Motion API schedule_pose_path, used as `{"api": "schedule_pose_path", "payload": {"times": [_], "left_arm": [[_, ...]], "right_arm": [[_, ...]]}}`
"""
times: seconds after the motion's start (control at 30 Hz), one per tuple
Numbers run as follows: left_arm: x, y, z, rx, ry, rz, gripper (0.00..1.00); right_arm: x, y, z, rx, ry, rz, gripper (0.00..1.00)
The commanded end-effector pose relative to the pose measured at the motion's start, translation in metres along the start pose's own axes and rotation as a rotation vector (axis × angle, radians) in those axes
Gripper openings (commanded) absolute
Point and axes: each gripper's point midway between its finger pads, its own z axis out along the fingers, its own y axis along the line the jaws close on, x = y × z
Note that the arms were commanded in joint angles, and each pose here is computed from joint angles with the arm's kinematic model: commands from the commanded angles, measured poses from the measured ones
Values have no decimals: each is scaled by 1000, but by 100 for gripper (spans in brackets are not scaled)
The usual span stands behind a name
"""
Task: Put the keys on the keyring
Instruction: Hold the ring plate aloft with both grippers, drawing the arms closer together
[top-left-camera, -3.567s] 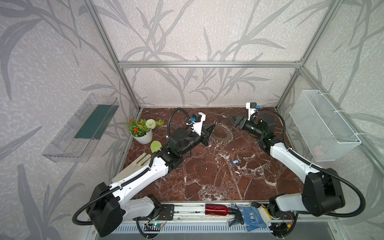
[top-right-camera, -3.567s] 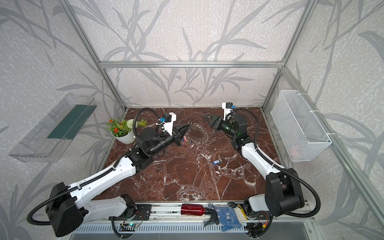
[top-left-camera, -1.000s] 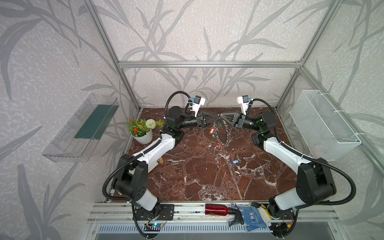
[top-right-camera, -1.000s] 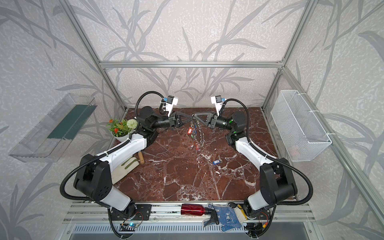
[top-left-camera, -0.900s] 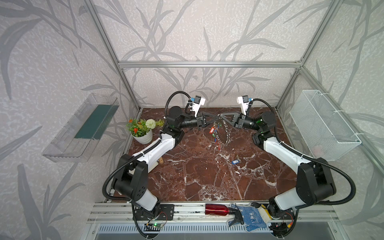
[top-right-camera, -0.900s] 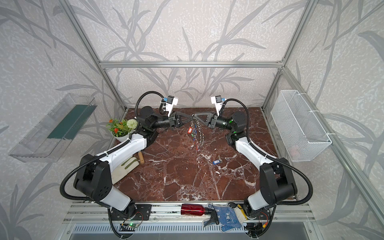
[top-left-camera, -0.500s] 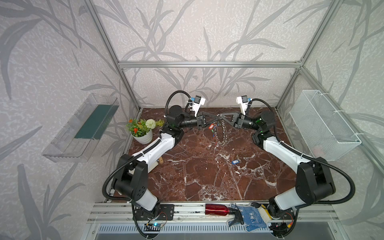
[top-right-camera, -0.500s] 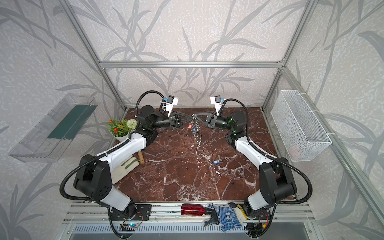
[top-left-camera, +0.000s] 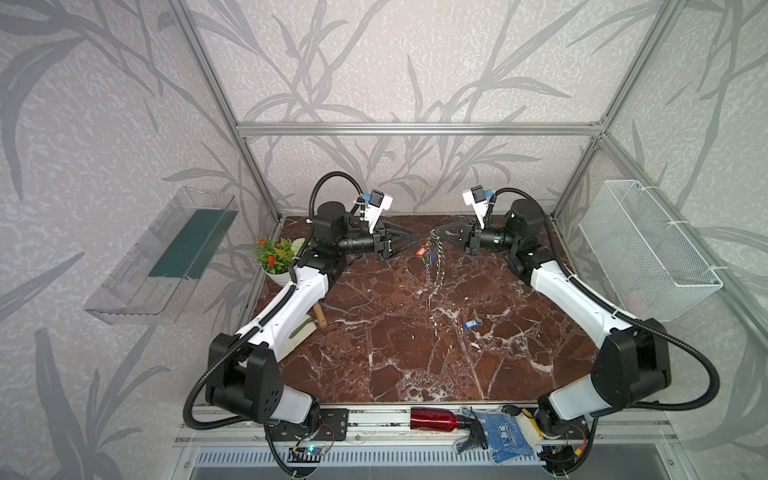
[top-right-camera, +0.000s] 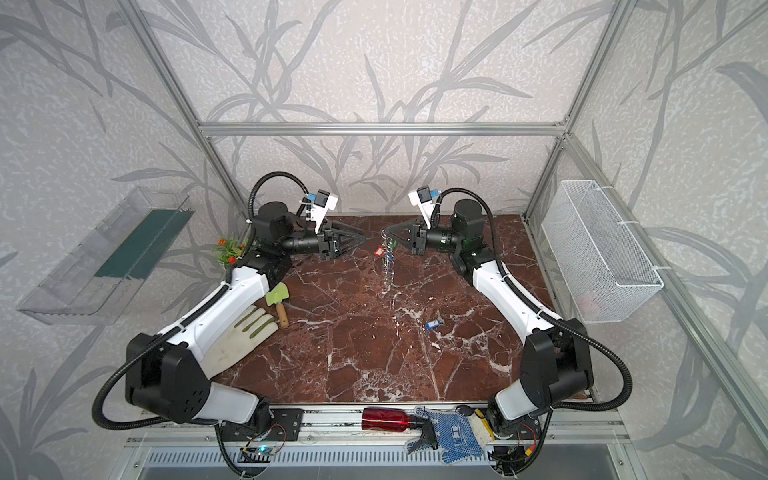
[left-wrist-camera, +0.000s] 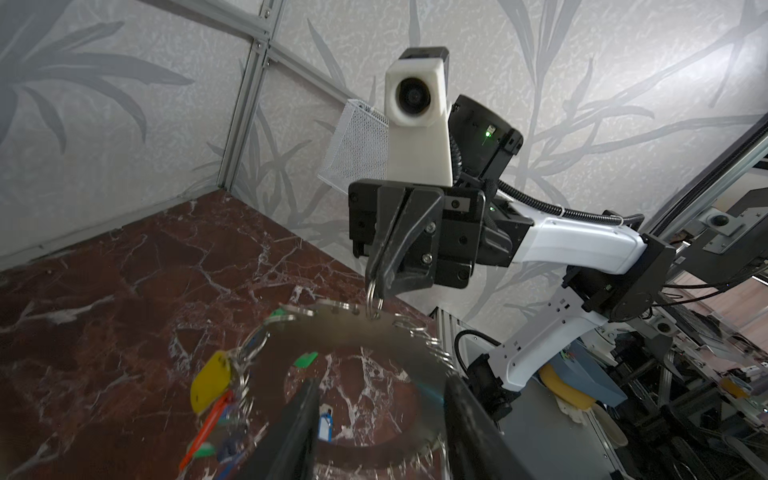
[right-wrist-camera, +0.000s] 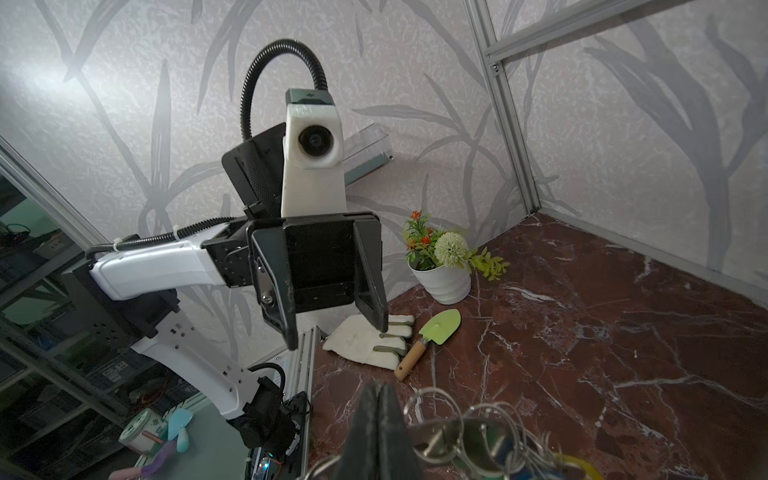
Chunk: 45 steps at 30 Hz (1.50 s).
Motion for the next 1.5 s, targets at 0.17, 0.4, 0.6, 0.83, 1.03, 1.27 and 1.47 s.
{"api": "schedule_pose_path", "payload": {"times": [0.17, 0.4, 0.6, 0.83, 1.03, 1.27, 1.47], "left_arm": [[36, -13, -3, 68, 149, 176, 43], [12, -8, 7, 73, 95, 190, 37], [14, -17, 18, 141, 147, 174, 35], [21, -26, 22, 165, 178, 182, 25], [33, -29, 25, 162, 224, 186, 25], [34, -30, 29, 166, 228, 195, 24], [36, -30, 33, 167, 237, 191, 20]], "right_arm": [[2, 22, -3, -53, 98, -148, 0], [17, 31, 0, -77, 175, -163, 0], [26, 37, 4, -92, 218, -174, 0], [28, 40, 7, -105, 232, -171, 0], [27, 42, 7, -121, 224, -162, 0], [27, 43, 8, -134, 218, -155, 0], [28, 44, 8, -137, 216, -149, 0]]}}
